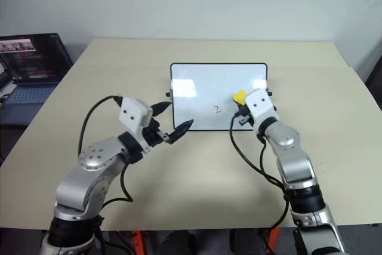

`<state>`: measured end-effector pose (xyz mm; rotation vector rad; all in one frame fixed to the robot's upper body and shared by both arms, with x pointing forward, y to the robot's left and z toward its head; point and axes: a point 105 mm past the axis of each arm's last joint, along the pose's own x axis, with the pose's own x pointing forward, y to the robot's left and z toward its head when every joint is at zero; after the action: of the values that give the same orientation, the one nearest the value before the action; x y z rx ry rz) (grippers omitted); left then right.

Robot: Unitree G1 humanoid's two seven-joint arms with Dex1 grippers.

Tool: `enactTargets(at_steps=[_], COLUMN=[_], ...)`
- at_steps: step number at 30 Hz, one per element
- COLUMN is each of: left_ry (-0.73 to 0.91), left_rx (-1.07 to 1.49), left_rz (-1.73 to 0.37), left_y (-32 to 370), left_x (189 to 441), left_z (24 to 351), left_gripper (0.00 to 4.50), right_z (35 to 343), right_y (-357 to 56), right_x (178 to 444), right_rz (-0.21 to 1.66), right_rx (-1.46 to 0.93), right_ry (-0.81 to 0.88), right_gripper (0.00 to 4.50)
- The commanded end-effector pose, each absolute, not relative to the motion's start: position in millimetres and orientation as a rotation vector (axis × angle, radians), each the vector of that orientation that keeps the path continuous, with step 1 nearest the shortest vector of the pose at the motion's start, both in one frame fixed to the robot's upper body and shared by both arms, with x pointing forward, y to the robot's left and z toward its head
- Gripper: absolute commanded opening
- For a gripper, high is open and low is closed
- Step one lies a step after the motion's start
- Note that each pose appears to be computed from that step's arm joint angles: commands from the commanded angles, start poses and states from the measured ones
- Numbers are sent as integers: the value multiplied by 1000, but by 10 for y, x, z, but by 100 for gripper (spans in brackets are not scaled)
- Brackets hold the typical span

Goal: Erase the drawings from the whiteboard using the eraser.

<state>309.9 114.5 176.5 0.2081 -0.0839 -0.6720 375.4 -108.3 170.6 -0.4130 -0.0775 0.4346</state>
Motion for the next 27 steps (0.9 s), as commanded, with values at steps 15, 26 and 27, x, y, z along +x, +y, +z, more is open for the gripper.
enactTargets(at_steps=[15, 26, 27], left_ry=[-143, -138, -137], left_rx=[229, 229, 229], left_rz=[-657, -643, -644], left_y=[1153, 1178, 1175], left_x=[3053, 3059, 3057], left_z=[1913, 1891, 1885], left_gripper=[450, 450, 450], right_z=[1794, 1580, 1556], right_y=[-646, -438, -431], right_x=[4092, 4114, 4117], right_rz=[545, 602, 605], right_rx=[-483, -484, -484], right_ry=[-218, -194, -189], right_gripper=[114, 114, 114])
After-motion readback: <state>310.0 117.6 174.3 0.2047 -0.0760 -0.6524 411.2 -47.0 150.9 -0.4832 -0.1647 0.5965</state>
